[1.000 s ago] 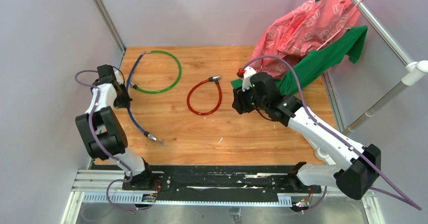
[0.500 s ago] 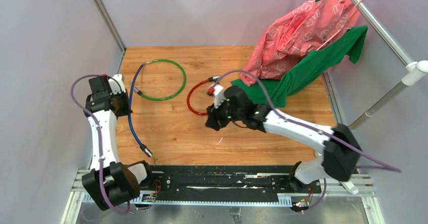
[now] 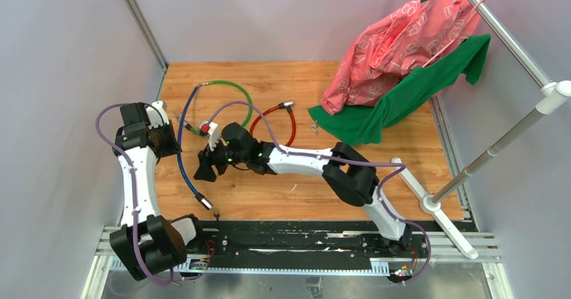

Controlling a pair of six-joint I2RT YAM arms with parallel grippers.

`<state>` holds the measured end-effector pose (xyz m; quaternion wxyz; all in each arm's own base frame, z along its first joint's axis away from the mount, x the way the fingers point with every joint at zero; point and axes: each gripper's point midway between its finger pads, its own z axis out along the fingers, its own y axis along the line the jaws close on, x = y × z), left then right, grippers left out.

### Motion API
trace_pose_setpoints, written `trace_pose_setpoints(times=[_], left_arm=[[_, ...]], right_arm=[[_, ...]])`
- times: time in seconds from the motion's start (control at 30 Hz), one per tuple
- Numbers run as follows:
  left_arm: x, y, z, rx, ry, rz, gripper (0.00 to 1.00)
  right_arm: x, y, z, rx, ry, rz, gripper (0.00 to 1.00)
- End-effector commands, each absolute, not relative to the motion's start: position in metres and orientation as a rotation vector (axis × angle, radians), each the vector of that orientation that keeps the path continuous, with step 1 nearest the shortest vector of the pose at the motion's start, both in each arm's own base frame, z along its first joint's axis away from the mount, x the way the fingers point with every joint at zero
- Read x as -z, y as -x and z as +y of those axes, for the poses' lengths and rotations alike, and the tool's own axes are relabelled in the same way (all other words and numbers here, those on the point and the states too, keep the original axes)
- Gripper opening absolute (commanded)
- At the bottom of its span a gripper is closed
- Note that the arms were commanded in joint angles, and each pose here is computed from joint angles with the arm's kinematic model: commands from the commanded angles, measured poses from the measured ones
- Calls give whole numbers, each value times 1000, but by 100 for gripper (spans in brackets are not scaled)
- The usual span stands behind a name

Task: Lock with the key
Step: Pick up the lock from the center of the board.

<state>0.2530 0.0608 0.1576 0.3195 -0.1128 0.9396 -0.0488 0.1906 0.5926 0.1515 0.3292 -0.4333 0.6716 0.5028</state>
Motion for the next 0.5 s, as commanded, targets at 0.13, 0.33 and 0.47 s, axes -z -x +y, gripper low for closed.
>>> trace_pose_setpoints(times=[0.13,0.33,0.47], left_arm=[[-177,-260,51,194,298,2406,0],[-176,-259,51,191,302,2409,0],[-177,-260,52,183,296,2409,0]], right_arm=[[-138,-149,634,-1400,1231,1689,66],[-110,-132,640,-1421,1312,1741,54],[-123,-128,635,-1420,1354,1712,21]])
